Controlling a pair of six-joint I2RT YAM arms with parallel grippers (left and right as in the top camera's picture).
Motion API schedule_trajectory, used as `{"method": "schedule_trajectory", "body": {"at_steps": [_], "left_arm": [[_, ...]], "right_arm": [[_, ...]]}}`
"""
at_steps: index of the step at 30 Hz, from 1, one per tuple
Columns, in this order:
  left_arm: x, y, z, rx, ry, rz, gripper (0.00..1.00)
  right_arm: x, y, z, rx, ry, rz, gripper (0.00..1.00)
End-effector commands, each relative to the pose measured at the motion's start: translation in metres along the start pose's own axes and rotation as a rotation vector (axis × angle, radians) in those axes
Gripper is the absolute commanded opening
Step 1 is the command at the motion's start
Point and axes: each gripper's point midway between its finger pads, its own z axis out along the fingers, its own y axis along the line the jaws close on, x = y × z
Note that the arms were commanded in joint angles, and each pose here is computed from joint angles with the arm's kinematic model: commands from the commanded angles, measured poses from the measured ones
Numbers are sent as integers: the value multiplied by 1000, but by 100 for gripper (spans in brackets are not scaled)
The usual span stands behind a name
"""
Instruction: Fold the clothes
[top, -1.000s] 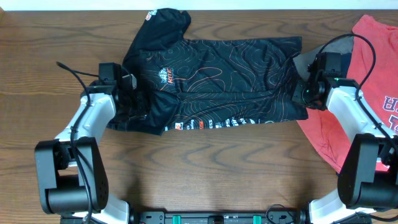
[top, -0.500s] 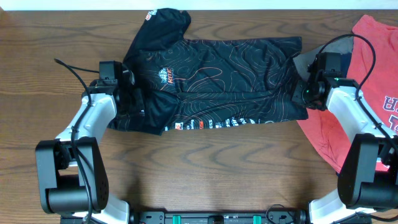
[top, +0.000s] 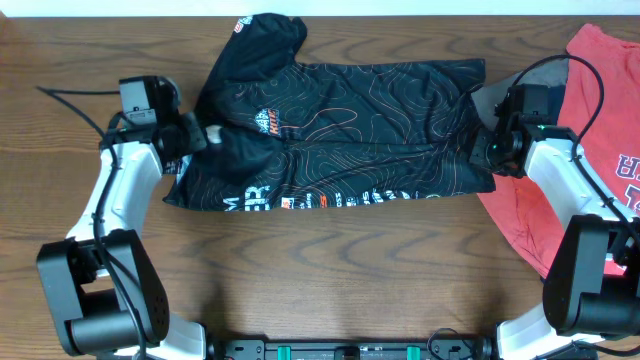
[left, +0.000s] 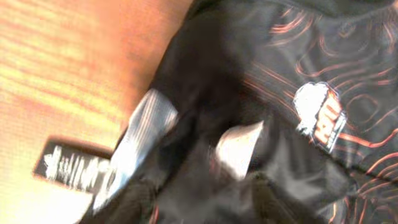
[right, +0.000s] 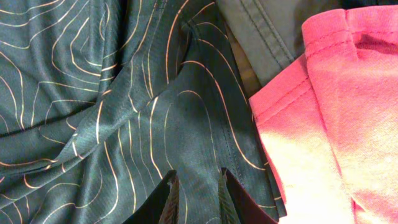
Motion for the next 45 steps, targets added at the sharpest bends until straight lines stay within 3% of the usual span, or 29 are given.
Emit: {"method": "schedule_trajectory", "body": {"at_steps": [1, 5, 11, 17, 24, 26, 28, 34, 40, 45], "left_arm": [[8, 8, -3, -44, 33, -13, 63], [29, 26, -6, -137, 108, -20, 66], [46, 60, -7, -280, 150, -51, 87], [53, 84, 0, -310, 185, -131, 88], [75, 79, 26, -236, 288, -160, 88], [83, 80, 34, -234, 320, -166, 83], [90, 82, 39, -239, 349, -169, 70], [95, 88, 35, -256, 371, -182, 6], [117, 137, 2, -449, 431, -400, 6], [139, 165, -25, -490, 508, -551, 6]], "right_arm": [[3, 1, 3, 6, 10, -4, 21], [4, 1, 3, 8, 16, -4, 21], [10, -2, 3, 18, 41, -3, 23], [13, -3, 2, 23, 51, -2, 26], [15, -3, 2, 25, 57, -1, 26], [15, -4, 2, 26, 61, -1, 26], [16, -4, 2, 27, 65, -1, 26], [17, -4, 2, 28, 69, -1, 26], [23, -6, 2, 35, 90, 1, 26], [37, -10, 0, 51, 149, 9, 26]]}}
